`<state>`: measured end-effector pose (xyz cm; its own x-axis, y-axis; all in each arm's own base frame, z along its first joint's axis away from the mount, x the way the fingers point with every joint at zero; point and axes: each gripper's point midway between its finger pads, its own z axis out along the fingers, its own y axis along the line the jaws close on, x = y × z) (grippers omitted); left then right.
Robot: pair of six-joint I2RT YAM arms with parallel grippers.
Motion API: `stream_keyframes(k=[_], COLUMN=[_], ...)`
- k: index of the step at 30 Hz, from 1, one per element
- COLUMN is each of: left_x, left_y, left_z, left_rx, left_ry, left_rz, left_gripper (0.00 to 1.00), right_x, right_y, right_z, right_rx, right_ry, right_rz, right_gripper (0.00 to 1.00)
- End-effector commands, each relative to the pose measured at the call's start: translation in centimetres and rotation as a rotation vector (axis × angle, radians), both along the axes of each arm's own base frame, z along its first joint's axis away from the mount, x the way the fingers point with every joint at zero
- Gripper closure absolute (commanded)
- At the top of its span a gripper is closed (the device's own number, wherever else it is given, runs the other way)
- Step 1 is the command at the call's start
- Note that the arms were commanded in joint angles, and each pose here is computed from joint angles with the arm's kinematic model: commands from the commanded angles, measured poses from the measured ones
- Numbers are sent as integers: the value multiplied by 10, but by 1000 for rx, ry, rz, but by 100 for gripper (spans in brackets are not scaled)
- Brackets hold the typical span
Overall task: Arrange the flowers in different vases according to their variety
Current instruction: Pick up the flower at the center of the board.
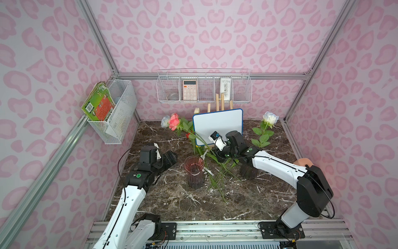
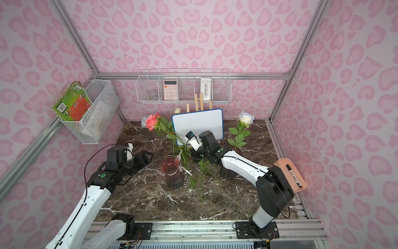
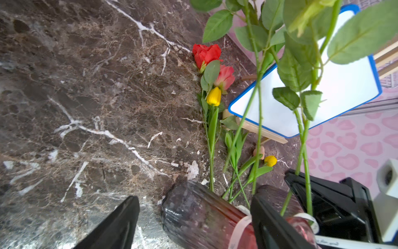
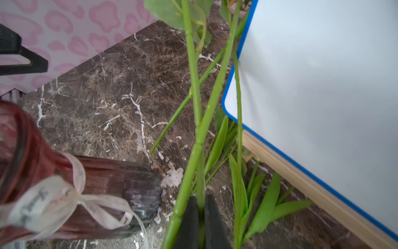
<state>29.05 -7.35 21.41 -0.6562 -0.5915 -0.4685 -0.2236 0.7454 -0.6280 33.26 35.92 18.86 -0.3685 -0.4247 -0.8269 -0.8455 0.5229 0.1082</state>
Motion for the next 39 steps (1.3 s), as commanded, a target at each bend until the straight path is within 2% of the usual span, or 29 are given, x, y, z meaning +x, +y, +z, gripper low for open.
stream_keyframes(k=[1, 10, 16, 23, 28, 32, 35, 39], left_x=[12, 39, 61, 84, 103, 115, 126, 133], left_y=[-14, -39, -41, -47, -52, -60, -67, -73], left_z=[14, 19, 3, 9, 2, -19, -23, -26], left_rx=[-44, -164, -197, -292, -327, -376, -415, -410], left_ry=[-37, -25, 4, -50, -28, 20, 6, 10], left_rz=[-67, -136, -117, -89, -83, -93, -111, -120], left_gripper=[14, 21, 22, 20, 18, 25, 35, 47], right_x=[8, 40, 38, 29, 24, 20, 19, 16], right_y=[23, 58, 63, 59, 58, 60, 62, 64], right_z=[12, 0, -15, -34, -37, -35, -33, -33], right_rx=[49, 14, -10, -44, -40, -24, -13, -5], right_ry=[-23, -6, 6, 33, 37, 40, 41, 46], right_rz=[78, 109, 121, 135, 148, 163, 176, 193], right_gripper=[100, 100, 100, 100, 100, 100, 100, 100])
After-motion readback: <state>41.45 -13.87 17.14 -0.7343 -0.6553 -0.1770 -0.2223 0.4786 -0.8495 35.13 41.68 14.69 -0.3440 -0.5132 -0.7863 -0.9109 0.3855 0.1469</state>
